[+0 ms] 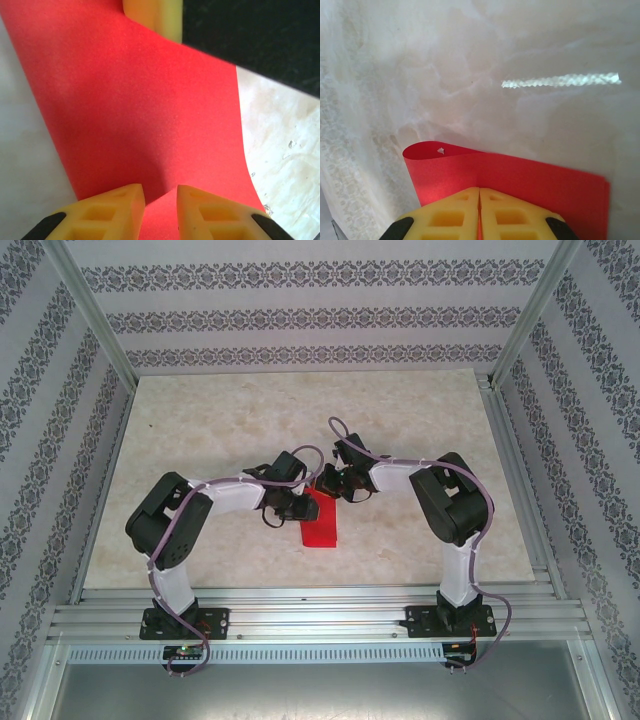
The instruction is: Fold a paper plane with a square sheet of paper (fold left side to right side)
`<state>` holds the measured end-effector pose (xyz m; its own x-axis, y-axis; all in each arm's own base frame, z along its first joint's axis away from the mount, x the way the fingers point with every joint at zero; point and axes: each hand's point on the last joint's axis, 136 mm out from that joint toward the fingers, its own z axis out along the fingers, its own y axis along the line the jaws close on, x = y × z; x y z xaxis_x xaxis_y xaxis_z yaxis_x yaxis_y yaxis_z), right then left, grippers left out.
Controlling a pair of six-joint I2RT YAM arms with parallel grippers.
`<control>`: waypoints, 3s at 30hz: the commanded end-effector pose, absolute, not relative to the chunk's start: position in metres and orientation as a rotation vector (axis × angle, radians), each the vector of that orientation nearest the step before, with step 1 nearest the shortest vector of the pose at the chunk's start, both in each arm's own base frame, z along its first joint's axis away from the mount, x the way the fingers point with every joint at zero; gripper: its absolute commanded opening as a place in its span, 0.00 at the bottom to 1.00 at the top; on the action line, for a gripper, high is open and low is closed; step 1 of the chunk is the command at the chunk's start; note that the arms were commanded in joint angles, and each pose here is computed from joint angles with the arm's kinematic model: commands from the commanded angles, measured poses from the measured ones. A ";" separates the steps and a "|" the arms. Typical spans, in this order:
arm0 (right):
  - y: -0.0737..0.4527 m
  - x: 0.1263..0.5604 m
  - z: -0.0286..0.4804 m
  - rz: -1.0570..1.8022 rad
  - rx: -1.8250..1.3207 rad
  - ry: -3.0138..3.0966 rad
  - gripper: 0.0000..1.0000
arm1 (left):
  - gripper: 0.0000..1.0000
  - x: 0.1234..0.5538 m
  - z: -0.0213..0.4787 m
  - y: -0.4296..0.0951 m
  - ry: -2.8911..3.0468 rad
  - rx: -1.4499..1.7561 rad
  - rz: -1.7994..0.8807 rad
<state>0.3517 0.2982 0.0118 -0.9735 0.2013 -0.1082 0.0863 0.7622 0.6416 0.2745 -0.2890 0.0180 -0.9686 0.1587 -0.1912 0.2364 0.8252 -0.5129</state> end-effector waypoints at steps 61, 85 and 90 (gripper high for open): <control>0.266 0.336 -0.034 0.780 0.299 2.925 0.09 | 0.32 0.109 0.018 -0.285 2.940 0.716 -1.046; 0.277 0.335 -0.030 0.813 0.261 2.924 0.10 | 0.37 0.236 0.089 -0.310 2.637 0.408 -1.340; 0.278 0.335 -0.030 0.814 0.254 2.927 0.10 | 0.36 0.231 0.065 -0.321 2.696 0.429 -1.301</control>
<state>0.3378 0.3045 0.0110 -0.9879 0.1447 -0.0563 0.0734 0.7551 0.6515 0.2238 -0.3045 0.0581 -0.9646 0.1941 -0.1788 0.2620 0.6256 -0.7348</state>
